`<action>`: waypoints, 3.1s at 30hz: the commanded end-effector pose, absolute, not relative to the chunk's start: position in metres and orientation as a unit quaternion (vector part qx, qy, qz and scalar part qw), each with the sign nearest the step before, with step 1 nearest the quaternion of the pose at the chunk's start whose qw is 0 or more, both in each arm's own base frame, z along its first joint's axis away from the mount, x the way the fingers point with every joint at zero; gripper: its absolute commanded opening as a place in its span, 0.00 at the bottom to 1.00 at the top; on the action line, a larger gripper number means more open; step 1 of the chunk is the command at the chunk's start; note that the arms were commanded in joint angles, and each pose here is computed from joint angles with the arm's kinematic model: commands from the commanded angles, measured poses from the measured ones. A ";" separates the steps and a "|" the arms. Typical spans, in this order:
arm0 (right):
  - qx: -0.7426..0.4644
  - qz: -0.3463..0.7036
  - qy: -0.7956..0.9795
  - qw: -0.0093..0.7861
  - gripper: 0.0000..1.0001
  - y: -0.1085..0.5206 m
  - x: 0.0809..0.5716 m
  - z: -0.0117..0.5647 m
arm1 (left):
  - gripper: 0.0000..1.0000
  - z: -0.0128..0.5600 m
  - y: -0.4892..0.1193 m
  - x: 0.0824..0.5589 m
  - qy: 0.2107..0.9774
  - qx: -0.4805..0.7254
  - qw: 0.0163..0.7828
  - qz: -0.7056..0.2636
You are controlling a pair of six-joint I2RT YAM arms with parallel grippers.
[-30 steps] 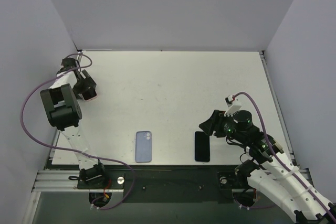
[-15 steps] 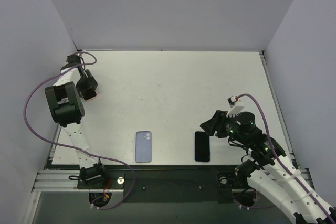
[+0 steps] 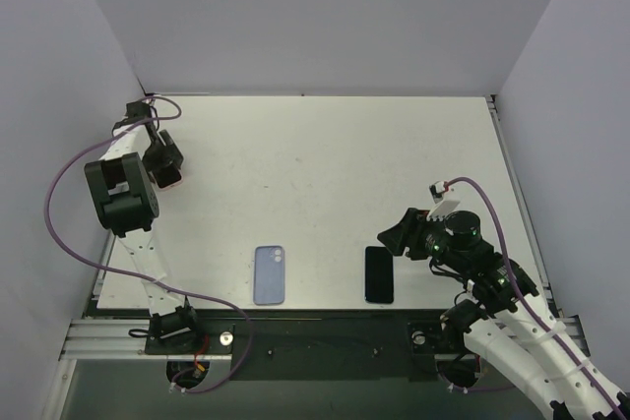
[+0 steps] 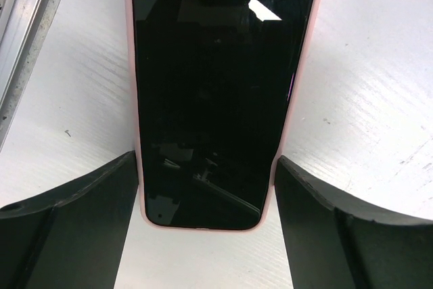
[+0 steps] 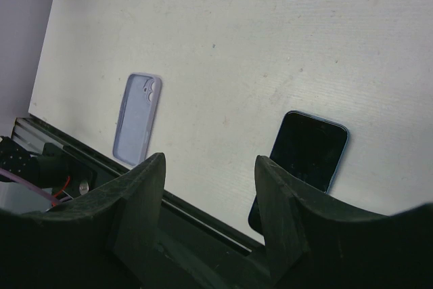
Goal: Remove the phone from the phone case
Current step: Pick up the phone at the center of the board.
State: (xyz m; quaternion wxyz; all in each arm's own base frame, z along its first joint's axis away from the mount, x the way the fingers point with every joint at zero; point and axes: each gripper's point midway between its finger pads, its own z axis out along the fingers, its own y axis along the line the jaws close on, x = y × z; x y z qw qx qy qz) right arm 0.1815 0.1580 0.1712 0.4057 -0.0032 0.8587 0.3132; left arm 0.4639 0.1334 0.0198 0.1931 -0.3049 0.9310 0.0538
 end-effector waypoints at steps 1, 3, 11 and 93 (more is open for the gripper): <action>-0.006 0.315 0.856 0.411 0.51 0.159 0.184 0.175 | 0.00 0.013 0.097 0.444 0.950 -0.279 0.138 0.026; -0.006 0.316 0.856 0.408 0.51 0.160 0.185 0.174 | 0.00 0.012 0.090 0.437 0.950 -0.286 0.123 0.030; -0.005 0.319 0.857 0.404 0.51 0.165 0.190 0.173 | 0.00 0.011 0.050 0.408 0.949 -0.295 0.105 0.025; 0.039 0.614 0.672 0.412 0.00 0.238 0.266 0.305 | 0.66 0.268 -0.320 0.207 0.765 0.034 0.286 -0.576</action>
